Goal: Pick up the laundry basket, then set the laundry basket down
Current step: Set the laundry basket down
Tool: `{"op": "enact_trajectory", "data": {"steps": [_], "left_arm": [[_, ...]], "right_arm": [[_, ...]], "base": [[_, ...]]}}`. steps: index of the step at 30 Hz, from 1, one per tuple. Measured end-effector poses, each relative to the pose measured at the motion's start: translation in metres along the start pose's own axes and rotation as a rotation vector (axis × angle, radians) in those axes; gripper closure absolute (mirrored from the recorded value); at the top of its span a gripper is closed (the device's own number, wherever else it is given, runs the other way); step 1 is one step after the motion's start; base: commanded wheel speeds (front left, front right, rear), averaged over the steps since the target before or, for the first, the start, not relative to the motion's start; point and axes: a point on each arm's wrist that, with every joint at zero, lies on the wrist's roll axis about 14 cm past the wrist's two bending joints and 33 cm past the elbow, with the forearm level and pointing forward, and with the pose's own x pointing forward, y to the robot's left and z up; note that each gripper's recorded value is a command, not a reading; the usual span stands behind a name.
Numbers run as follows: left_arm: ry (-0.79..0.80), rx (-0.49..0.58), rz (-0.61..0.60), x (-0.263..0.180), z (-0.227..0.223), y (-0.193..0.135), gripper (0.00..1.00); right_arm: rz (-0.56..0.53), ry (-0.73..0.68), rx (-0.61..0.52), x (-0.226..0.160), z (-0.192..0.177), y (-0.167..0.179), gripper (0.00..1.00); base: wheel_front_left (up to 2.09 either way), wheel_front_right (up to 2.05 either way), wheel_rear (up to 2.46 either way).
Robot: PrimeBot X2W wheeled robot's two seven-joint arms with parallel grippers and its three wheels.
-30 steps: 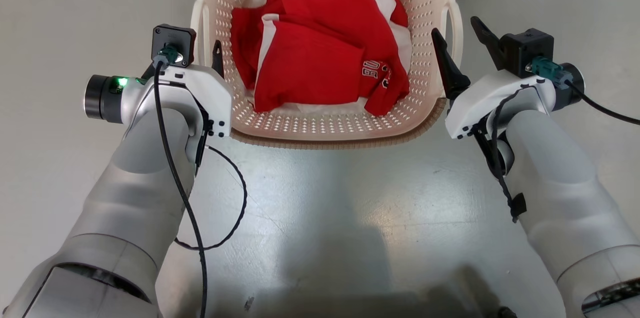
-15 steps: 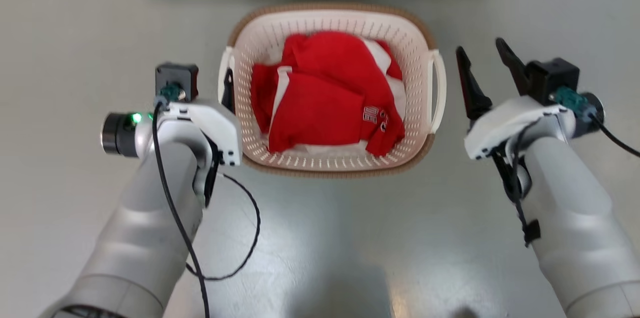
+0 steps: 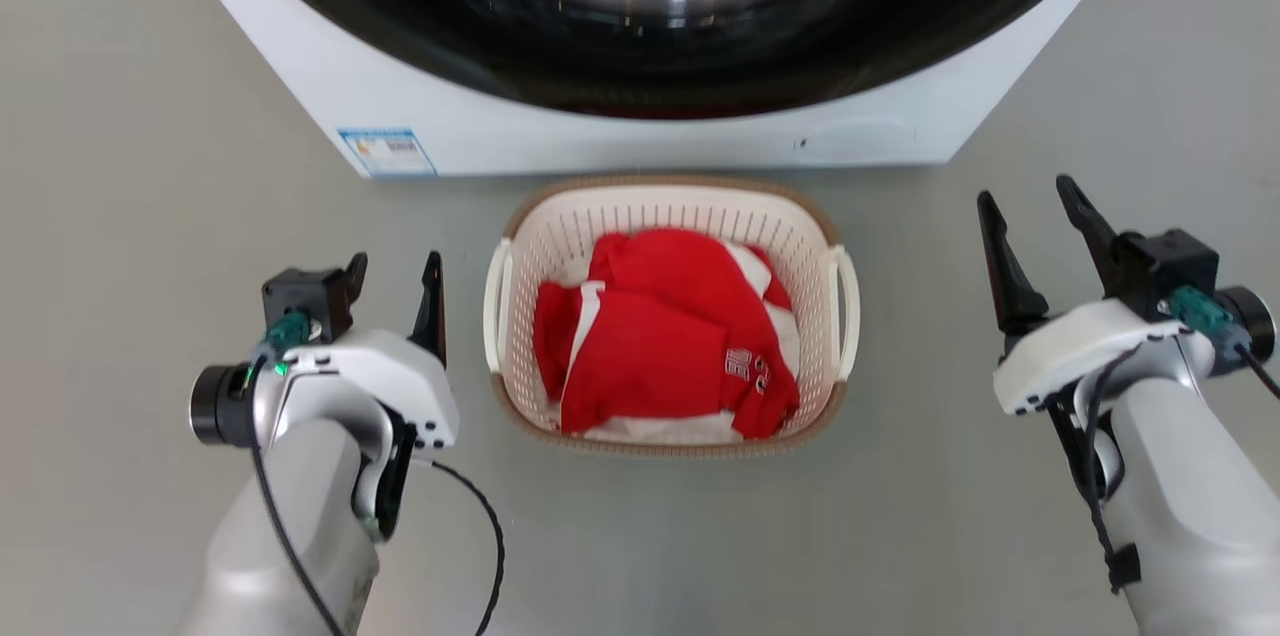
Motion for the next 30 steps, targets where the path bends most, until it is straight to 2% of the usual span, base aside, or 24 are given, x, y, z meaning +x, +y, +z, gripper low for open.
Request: {"op": "enact_trajectory", "data": {"steps": [5,14,22,30], "left_arm": [[-0.094,-0.020,-0.012,-0.027,0.025,0.000,0.00],[-0.241,-0.042,0.004,-0.077,0.059,0.013,0.00],[-0.275,-0.054,0.044,-0.135,0.044,0.027,0.00],[-0.303,-0.060,0.079,-0.167,0.037,0.038,0.00]], "right_arm": [[-0.021,-0.072,-0.012,-0.024,0.027,-0.009,0.00],[-0.035,-0.153,-0.012,-0.068,0.051,-0.011,0.00],[-0.073,-0.196,-0.009,-0.121,0.053,-0.018,0.00],[-0.105,-0.223,0.002,-0.154,0.050,-0.022,0.00]], "base": [[0.00,0.00,0.00],[0.00,0.00,0.00],[0.00,0.00,0.00],[0.00,0.00,0.00]]}}
